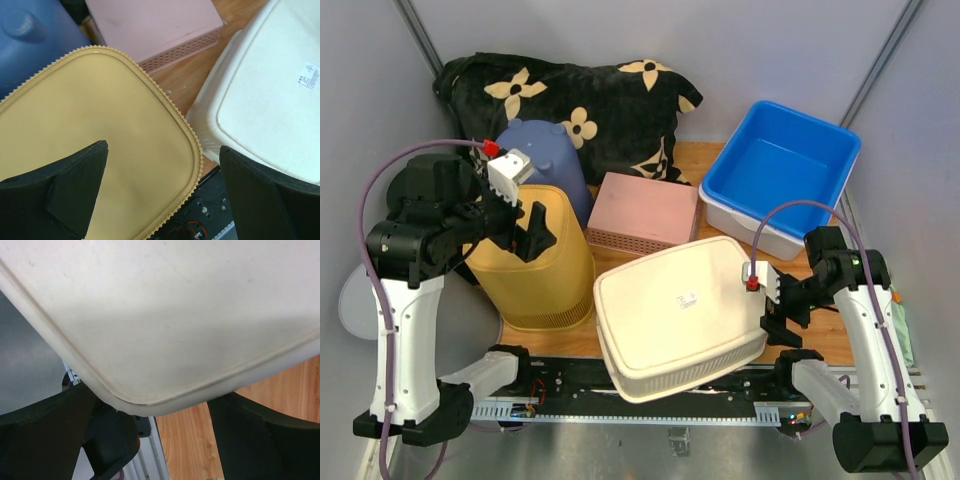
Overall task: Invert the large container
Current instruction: Adjust the container at the center of the board, then pick up the container from the corner of the board.
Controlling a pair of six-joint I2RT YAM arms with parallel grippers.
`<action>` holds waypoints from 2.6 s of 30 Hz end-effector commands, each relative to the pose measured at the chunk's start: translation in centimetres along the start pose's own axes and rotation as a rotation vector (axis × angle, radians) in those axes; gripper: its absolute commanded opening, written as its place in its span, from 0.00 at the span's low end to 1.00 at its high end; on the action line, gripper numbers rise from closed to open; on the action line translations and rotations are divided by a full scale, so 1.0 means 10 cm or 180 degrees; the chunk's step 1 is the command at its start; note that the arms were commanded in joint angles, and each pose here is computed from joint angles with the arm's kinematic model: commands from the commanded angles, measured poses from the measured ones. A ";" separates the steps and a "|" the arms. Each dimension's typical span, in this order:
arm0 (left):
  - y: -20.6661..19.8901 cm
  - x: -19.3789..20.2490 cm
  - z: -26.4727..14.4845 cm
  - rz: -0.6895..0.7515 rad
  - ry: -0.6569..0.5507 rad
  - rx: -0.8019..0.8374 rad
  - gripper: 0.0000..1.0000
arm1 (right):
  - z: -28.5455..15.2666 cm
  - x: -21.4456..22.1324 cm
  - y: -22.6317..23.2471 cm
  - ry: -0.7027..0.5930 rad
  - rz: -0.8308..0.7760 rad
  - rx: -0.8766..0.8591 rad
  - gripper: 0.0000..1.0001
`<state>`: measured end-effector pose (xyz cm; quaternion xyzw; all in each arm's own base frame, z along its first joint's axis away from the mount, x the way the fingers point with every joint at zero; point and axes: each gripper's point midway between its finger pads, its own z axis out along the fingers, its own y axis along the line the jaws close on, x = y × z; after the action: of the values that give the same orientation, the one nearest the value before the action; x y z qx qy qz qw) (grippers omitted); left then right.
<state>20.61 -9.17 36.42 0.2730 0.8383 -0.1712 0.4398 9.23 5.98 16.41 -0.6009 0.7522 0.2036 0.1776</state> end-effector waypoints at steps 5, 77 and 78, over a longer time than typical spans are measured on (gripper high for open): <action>-0.23 0.03 0.29 -0.0008 0.0327 0.0308 0.97 | 0.08 -0.38 -0.33 -0.0401 0.0217 0.0502 0.92; 0.82 0.87 0.29 -0.0693 0.0215 -0.1349 0.99 | -0.53 -0.79 -2.53 0.0330 0.0297 0.2549 0.93; 0.83 0.87 0.29 -0.0688 0.0221 -0.1354 0.99 | -0.48 -0.78 -2.50 0.0334 0.0315 0.2413 0.93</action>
<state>25.18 -4.45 33.19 0.0916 0.8317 -0.0966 0.5391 36.09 4.89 22.85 -0.4541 0.7964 -0.1466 0.3715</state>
